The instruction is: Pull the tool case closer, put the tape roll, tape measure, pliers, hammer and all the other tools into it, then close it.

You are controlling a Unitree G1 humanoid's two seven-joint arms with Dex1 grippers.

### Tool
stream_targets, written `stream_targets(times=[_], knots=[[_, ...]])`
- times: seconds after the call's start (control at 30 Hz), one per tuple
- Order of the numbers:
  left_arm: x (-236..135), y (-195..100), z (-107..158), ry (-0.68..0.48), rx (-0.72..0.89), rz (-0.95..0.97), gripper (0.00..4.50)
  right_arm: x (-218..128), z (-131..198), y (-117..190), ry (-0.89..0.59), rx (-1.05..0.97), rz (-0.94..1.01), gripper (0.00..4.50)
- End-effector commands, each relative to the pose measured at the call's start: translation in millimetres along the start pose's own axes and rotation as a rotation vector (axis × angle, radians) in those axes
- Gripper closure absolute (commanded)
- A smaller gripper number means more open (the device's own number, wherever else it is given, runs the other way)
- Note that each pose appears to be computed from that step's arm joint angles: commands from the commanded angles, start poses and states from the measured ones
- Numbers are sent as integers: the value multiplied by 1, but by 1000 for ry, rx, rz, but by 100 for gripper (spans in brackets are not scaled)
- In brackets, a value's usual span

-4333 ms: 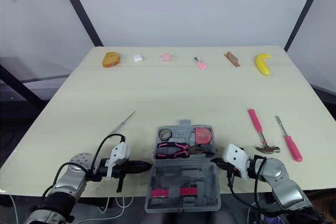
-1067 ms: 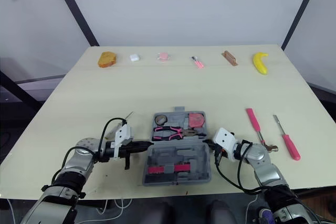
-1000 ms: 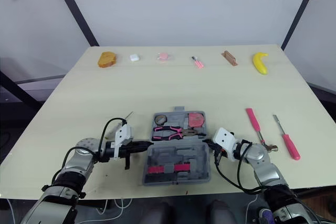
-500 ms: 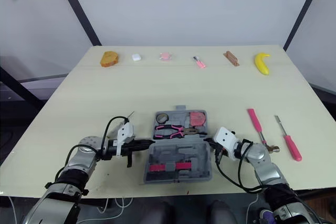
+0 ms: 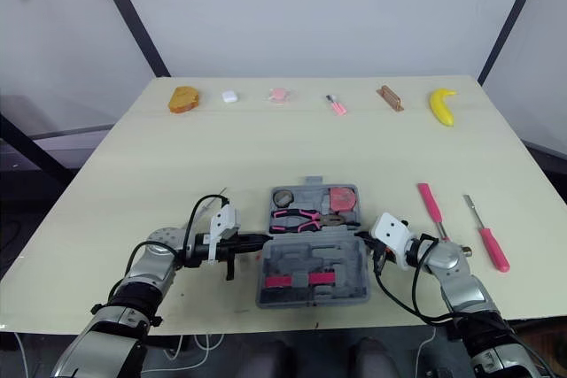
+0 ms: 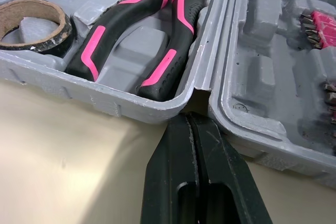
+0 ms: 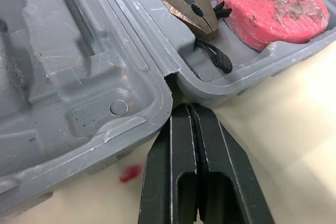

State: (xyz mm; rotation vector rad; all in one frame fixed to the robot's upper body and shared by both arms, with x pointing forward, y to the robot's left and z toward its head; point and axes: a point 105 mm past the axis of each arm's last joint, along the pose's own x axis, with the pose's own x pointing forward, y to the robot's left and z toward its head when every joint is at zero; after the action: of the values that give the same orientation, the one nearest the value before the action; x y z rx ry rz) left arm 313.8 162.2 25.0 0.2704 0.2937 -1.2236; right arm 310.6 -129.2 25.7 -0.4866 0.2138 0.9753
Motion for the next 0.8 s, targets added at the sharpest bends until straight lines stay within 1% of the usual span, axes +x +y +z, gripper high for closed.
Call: stream_targets(times=[0.03,0.5,0.8], knots=[[11,0,21,-42,78,-37,450,3,17,3,-64,-22,13,448],[6,3,18,-31,76,-15,450,6,16,5,-61,-18,27,448],[6,1,17,-27,75,-25,450,6,18,5,-65,-23,22,448]])
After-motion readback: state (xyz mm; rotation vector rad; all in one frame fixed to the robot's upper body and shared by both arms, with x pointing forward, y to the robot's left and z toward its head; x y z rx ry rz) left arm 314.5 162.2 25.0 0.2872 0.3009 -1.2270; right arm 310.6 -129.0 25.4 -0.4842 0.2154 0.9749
